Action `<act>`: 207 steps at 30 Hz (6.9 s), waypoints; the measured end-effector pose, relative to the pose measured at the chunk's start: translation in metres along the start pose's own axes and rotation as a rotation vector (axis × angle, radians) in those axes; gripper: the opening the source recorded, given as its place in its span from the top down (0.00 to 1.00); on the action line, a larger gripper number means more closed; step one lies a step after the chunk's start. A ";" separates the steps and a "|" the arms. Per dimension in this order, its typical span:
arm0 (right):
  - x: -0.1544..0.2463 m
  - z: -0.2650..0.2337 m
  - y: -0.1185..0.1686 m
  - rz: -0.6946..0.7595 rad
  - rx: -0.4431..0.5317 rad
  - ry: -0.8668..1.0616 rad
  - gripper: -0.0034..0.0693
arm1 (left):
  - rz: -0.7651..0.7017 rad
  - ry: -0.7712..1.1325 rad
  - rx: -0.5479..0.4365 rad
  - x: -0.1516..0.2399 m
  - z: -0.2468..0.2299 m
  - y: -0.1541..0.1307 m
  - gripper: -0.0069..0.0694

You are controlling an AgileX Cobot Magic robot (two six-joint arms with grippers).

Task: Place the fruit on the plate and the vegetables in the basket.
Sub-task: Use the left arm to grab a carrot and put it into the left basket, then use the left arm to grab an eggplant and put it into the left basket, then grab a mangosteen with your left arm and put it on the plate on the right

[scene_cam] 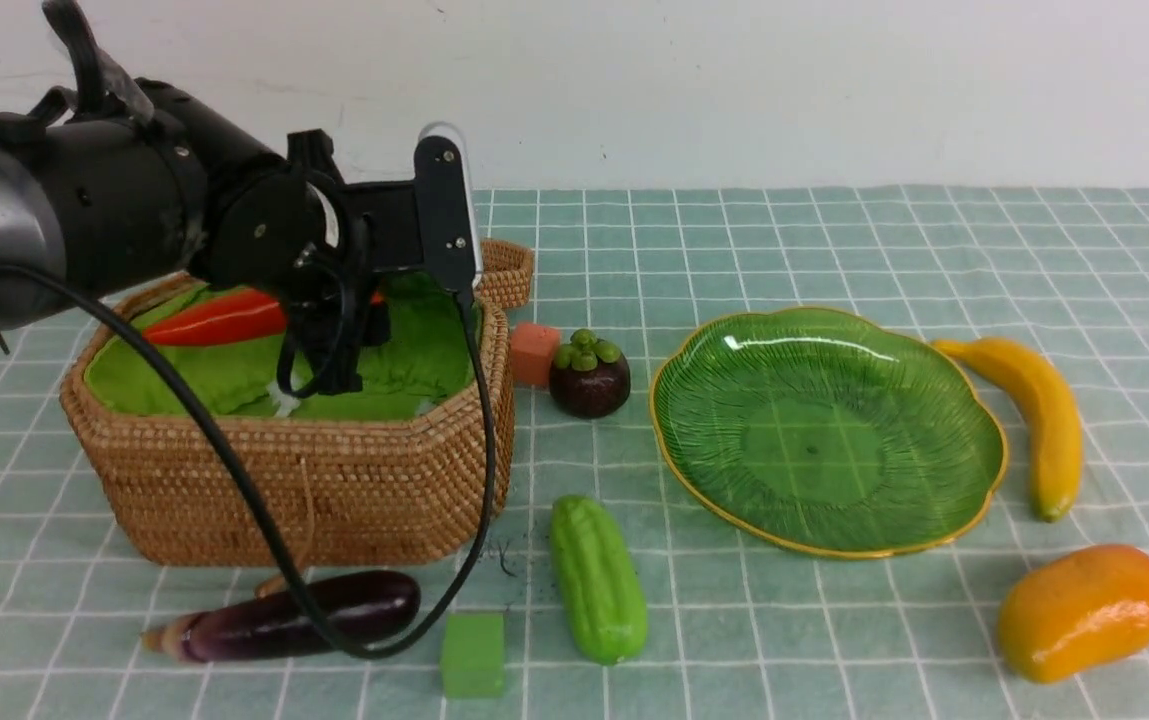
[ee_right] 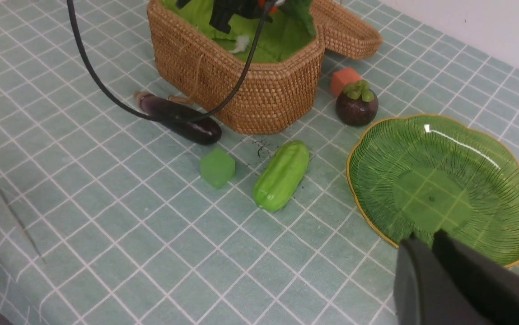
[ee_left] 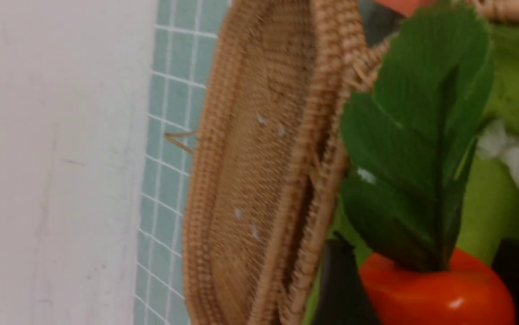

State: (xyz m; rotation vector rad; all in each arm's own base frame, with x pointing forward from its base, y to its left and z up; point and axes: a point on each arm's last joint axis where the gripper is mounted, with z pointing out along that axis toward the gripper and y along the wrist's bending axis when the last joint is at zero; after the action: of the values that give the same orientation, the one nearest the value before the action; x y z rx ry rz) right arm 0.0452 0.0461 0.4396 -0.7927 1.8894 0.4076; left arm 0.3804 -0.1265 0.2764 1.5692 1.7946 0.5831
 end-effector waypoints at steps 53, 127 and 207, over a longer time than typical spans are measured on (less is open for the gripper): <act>0.004 0.000 0.002 0.006 -0.025 0.040 0.83 | -0.380 0.009 0.251 0.063 -0.033 -0.158 0.21; -0.017 -0.002 0.000 0.039 -0.001 -0.191 0.83 | -0.161 0.091 -0.052 0.018 -0.031 -0.005 0.38; 0.014 -0.001 0.005 0.152 -0.042 0.159 0.80 | -0.433 0.066 0.211 -0.134 0.134 -0.024 0.28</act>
State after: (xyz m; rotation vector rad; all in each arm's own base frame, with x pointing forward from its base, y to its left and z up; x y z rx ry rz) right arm 0.0369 0.0439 0.4272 -0.7292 2.1035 0.4919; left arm 0.4688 -0.2746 0.1949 1.2400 2.2190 0.2465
